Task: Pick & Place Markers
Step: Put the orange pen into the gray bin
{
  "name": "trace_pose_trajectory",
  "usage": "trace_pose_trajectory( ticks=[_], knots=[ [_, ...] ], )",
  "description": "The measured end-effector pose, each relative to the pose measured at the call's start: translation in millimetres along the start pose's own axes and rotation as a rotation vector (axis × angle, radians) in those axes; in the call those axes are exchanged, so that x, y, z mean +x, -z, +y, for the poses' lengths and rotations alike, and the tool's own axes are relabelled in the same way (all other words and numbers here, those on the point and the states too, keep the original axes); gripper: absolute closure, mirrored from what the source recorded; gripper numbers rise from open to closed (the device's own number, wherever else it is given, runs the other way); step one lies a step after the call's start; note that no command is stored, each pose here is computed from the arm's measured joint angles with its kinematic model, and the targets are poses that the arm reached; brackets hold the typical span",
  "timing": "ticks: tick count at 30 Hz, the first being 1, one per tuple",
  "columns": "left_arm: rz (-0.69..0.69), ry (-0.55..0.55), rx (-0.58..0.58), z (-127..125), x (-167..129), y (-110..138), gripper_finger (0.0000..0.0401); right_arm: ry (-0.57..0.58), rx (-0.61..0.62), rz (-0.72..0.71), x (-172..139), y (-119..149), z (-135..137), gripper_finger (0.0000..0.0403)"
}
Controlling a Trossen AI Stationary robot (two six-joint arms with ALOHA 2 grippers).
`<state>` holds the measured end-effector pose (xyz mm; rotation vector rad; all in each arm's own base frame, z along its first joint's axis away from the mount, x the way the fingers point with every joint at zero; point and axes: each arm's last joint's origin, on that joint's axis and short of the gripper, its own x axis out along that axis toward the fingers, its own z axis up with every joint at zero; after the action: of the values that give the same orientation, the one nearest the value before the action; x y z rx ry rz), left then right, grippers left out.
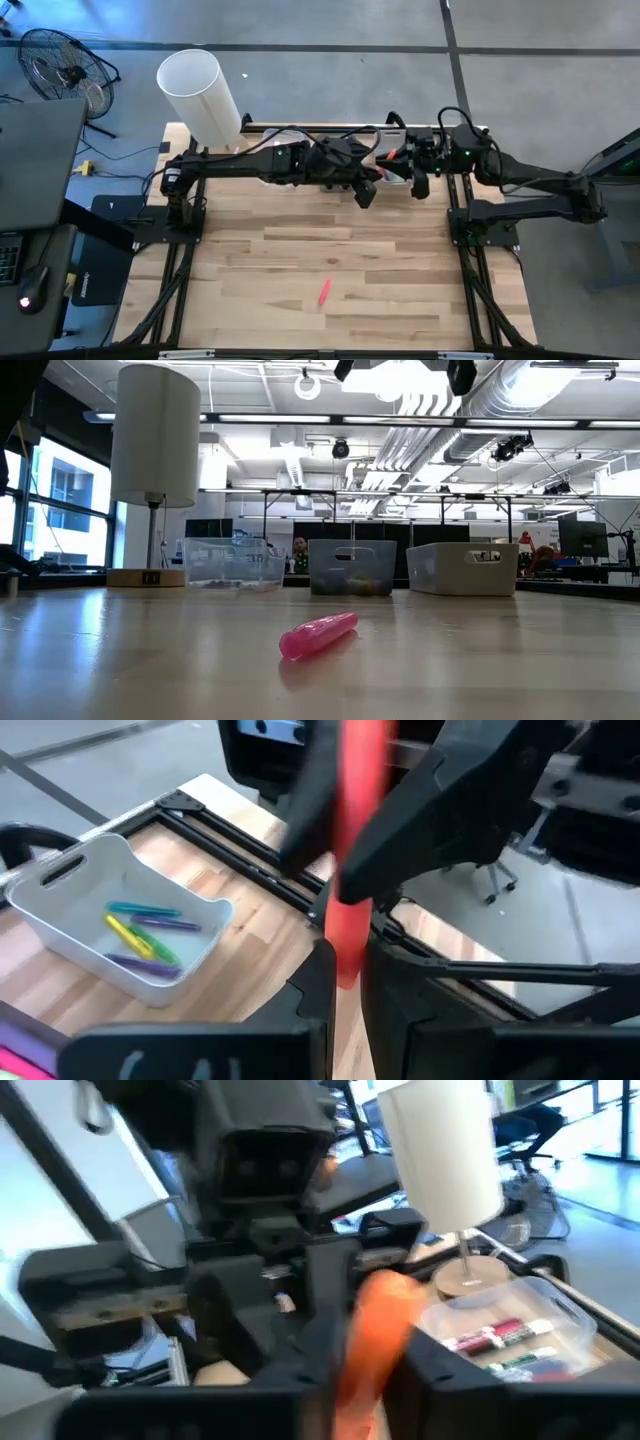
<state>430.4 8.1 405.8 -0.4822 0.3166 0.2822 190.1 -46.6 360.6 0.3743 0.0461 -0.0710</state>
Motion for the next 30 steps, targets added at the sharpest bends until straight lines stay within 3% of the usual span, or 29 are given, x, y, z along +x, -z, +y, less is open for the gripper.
trace_pose_trajectory(
  ticks=[2,8,16,22,24,28,30],
  knots=[
    [0.001,-0.001,0.007,0.2,0.4,0.3,0.0373,-0.013,0.001,0.005,-0.1,0.0,0.3,0.0375],
    [-0.02,-0.037,0.005,1.0,0.3,-0.3,0.0375,0.001,0.0,0.028,-0.4,2.2,-1.0,0.0358],
    [-0.014,-0.062,0.056,2.4,-0.1,0.4,0.0373,0.059,-0.003,0.07,-1.7,5.7,-9.5,0.0374],
    [0.088,-0.123,0.073,11.0,-0.4,8.8,0.0329,0.122,0.002,0.051,-4.9,1.8,-21.1,0.0366],
    [0.133,-0.137,0.08,15.9,-0.6,11.0,0.0307,0.199,0.016,0.059,-7.0,2.8,-27.6,0.0365],
    [0.248,-0.109,0.151,20.3,-2.1,18.0,0.0278,0.48,0.063,0.172,-9.7,14.7,-52.1,0.0373],
    [0.306,0.017,0.241,14.2,-3.1,21.7,0.0276,0.582,0.124,0.254,-7.5,19.0,-65.5,0.0373]
  ],
)
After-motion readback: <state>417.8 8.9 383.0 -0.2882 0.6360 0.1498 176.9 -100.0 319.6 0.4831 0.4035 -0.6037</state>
